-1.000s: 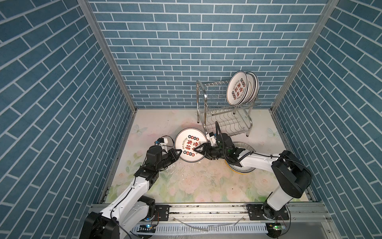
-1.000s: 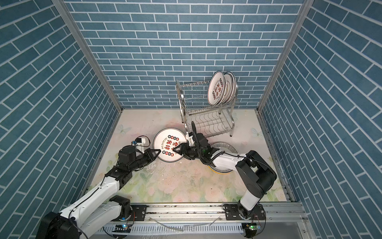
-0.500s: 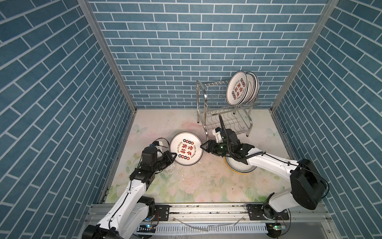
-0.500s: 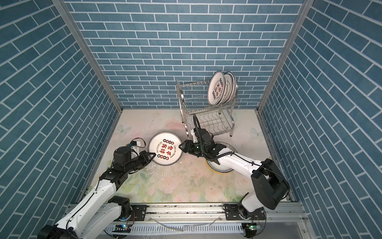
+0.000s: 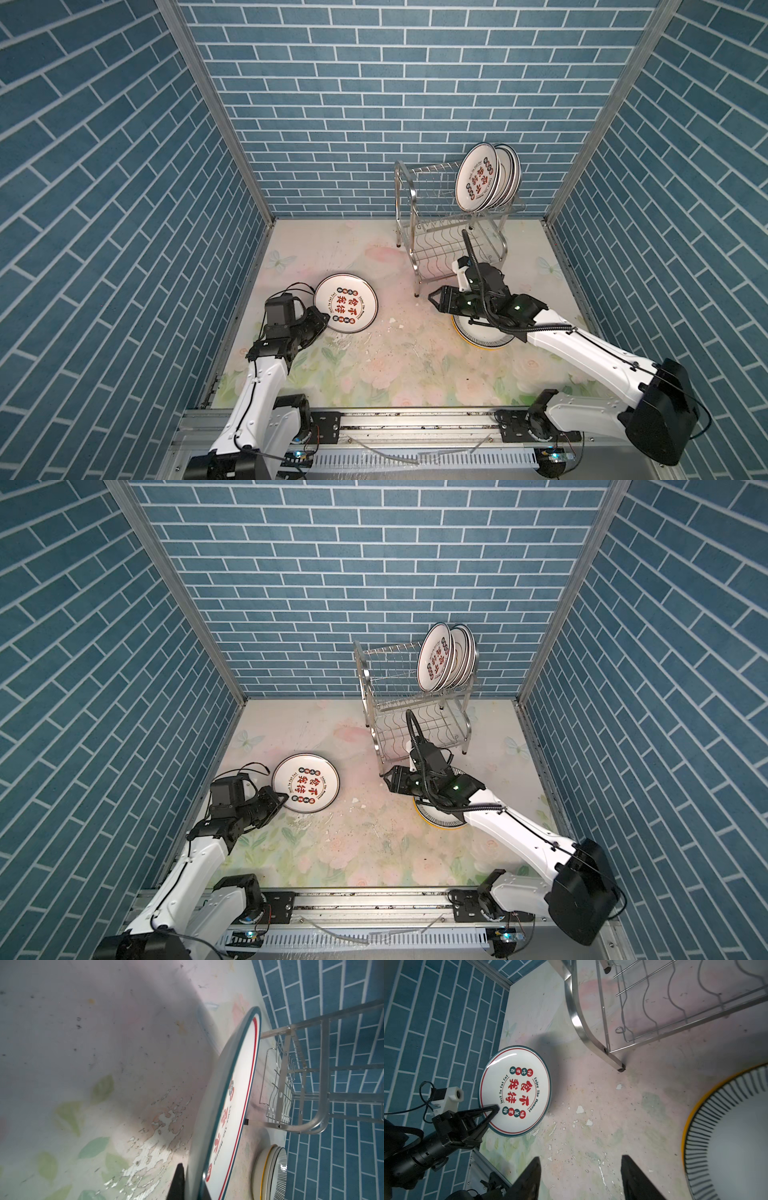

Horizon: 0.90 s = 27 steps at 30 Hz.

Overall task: Unload the plates from the dish rack
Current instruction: Place a plate at the middle-left of the table.

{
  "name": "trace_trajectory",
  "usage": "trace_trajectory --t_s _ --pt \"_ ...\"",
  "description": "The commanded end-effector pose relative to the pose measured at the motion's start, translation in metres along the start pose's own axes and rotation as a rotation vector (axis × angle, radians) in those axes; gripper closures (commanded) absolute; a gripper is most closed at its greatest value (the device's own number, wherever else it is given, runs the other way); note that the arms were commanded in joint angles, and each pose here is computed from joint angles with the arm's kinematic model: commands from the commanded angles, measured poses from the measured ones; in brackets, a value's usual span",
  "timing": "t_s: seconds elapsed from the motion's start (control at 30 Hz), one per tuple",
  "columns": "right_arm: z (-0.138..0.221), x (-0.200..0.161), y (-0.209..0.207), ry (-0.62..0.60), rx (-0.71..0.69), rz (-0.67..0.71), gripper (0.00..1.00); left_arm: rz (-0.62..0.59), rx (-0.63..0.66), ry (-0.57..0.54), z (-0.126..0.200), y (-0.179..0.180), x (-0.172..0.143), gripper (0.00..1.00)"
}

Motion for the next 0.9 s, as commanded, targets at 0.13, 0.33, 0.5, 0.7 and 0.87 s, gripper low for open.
trace_trajectory --t_s 0.13,0.33,0.5,0.7,0.87 --pt "0.025 -0.014 -0.055 0.007 -0.244 0.031 0.38 0.002 0.002 -0.056 -0.001 0.001 0.027 1.00" --pt "0.026 -0.011 -0.074 -0.017 -0.256 -0.021 0.38 0.026 0.009 -0.058 -0.012 0.008 0.040 1.00" --pt "0.020 -0.008 -0.076 -0.015 -0.254 -0.034 0.38 0.047 0.003 -0.062 -0.014 0.013 0.048 1.00" --pt "0.019 -0.007 -0.077 -0.017 -0.264 -0.040 0.38 0.064 0.004 -0.045 -0.017 0.022 0.043 1.00" --pt "0.022 -0.005 -0.078 -0.027 -0.274 -0.033 0.38 0.084 0.015 -0.025 -0.020 0.034 0.033 1.00"
Point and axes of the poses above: each gripper's point midway between its finger pads, its own z axis back along the fingers, its own y axis along the line the jaws close on, x = y × z, the point moved 4 cm from there along z, back along the fingers, and after that the axes turned 10 degrees about z, right-handed, at the moved point
